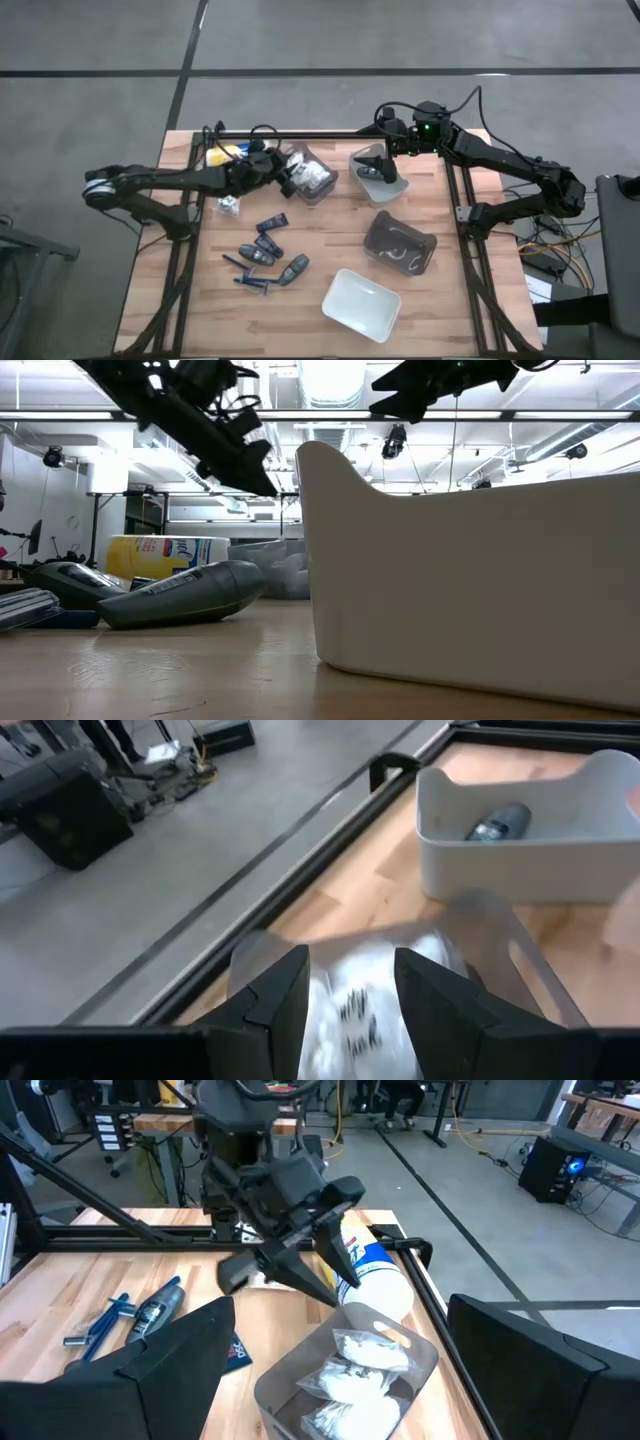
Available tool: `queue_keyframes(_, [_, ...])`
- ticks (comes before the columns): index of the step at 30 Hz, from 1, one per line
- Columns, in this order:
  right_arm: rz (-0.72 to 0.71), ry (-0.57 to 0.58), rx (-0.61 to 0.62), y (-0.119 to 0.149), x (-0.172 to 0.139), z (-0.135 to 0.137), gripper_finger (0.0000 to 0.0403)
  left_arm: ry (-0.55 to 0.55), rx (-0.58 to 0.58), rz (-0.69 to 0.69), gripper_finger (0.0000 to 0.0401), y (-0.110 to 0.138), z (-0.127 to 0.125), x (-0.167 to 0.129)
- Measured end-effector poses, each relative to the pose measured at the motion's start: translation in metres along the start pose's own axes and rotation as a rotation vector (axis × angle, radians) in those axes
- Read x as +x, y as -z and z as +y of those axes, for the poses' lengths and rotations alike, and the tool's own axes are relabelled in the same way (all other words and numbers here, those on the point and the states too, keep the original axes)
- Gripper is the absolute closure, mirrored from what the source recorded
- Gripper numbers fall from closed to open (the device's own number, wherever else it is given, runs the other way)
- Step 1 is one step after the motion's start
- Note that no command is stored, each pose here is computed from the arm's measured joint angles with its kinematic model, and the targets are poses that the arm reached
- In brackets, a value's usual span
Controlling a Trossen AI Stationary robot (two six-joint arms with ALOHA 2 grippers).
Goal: Pick & Place Travel size toiletries
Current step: Put the white cotton pack into the top black bin
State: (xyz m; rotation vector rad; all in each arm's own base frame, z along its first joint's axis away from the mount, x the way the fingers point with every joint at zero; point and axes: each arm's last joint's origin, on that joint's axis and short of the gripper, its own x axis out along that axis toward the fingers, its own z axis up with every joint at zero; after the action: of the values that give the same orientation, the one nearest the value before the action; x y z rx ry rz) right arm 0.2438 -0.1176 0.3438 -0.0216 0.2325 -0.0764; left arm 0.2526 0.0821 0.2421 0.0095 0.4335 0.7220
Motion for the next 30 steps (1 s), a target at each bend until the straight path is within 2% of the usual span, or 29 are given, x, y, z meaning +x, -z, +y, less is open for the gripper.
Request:
queue_keyframes(10, [0.0,0.0,0.0,0.0,0.0,0.0,0.0039,0.023,-0.027,0.116,0.0247,0.018,0.009,-0.037])
queue_keyframes(18, [0.0,0.0,0.0,0.0,0.0,0.0,0.0039,0.022,-0.056,0.295,0.0247,0.038,0.018,-0.058])
queue_keyframes(27, [0.0,0.0,0.0,0.0,0.0,0.0,0.0039,0.114,-0.04,0.504,0.0247,0.055,0.02,-0.067])
queue_keyframes(30, [0.0,0.0,0.0,0.0,0.0,0.0,0.0039,0.09,-0.031,0.587,0.0247,0.062,0.022,-0.071])
